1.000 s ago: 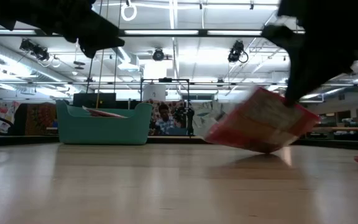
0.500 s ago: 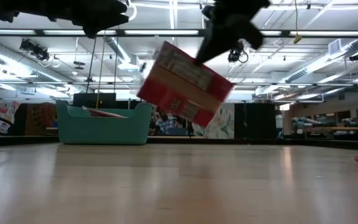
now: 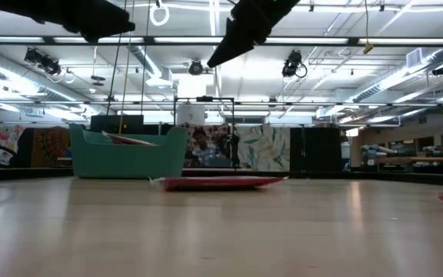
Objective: Sort popcorn bags into baskets
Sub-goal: Put the popcorn sachet into the bin
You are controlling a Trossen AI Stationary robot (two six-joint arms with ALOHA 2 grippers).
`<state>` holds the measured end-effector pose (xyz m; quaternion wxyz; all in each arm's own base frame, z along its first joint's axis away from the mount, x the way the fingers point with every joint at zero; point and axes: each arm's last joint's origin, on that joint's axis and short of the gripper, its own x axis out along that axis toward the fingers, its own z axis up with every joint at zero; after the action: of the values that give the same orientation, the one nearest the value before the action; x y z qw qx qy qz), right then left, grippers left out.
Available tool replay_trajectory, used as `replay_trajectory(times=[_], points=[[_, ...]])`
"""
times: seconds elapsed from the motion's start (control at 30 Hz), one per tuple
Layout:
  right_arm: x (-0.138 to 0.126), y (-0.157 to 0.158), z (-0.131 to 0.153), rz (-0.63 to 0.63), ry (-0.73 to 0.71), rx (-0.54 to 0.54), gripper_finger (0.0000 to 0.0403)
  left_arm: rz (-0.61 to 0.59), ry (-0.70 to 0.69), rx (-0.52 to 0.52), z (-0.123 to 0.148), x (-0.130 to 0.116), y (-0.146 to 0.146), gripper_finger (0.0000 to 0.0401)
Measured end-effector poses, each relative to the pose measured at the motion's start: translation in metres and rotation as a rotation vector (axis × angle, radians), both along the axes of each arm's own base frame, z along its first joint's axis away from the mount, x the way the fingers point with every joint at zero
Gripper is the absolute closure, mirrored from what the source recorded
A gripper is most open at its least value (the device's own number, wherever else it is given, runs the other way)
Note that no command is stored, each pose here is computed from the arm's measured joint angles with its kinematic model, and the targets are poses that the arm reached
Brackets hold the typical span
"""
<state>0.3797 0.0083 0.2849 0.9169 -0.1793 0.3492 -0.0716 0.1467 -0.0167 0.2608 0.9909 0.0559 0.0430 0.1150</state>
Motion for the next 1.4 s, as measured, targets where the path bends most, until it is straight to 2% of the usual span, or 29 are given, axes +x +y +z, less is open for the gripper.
replay_trajectory(times=[0.1, 0.37, 0.57, 0.73, 0.87, 1.03, 1.2, 1.4], points=[[0.003, -0.004, -0.018, 0.010, 0.068, 0.092, 0.0367, -0.026, 0.032, -0.049, -0.003, -0.007, 0.000, 0.0218], [0.019, 0.002, -0.075, 0.037, 0.225, 0.140, 0.0278, -0.115, 0.128, -0.140, -0.014, -0.003, -0.003, 0.0218], [0.029, 0.025, -0.108, 0.071, 0.273, 0.114, 0.0221, -0.103, 0.181, -0.168, -0.021, -0.001, -0.004, 0.0218], [0.039, 0.048, -0.121, 0.107, 0.211, 0.107, 0.0184, -0.103, 0.179, -0.169, -0.020, -0.001, -0.004, 0.0218], [0.044, 0.066, -0.133, 0.095, 0.177, 0.026, 0.0159, -0.105, 0.180, -0.161, -0.020, -0.001, -0.004, 0.0218], [0.041, 0.076, -0.146, 0.043, 0.206, -0.080, 0.0136, -0.104, 0.185, -0.160, -0.021, -0.001, -0.004, 0.0218], [0.036, 0.074, -0.152, 0.023, 0.273, -0.103, 0.0132, -0.141, 0.192, -0.167, -0.021, -0.001, -0.005, 0.0218], [0.033, 0.067, -0.155, 0.002, 0.328, -0.118, 0.0146, -0.155, 0.193, -0.169, -0.021, -0.001, -0.005, 0.0218]])
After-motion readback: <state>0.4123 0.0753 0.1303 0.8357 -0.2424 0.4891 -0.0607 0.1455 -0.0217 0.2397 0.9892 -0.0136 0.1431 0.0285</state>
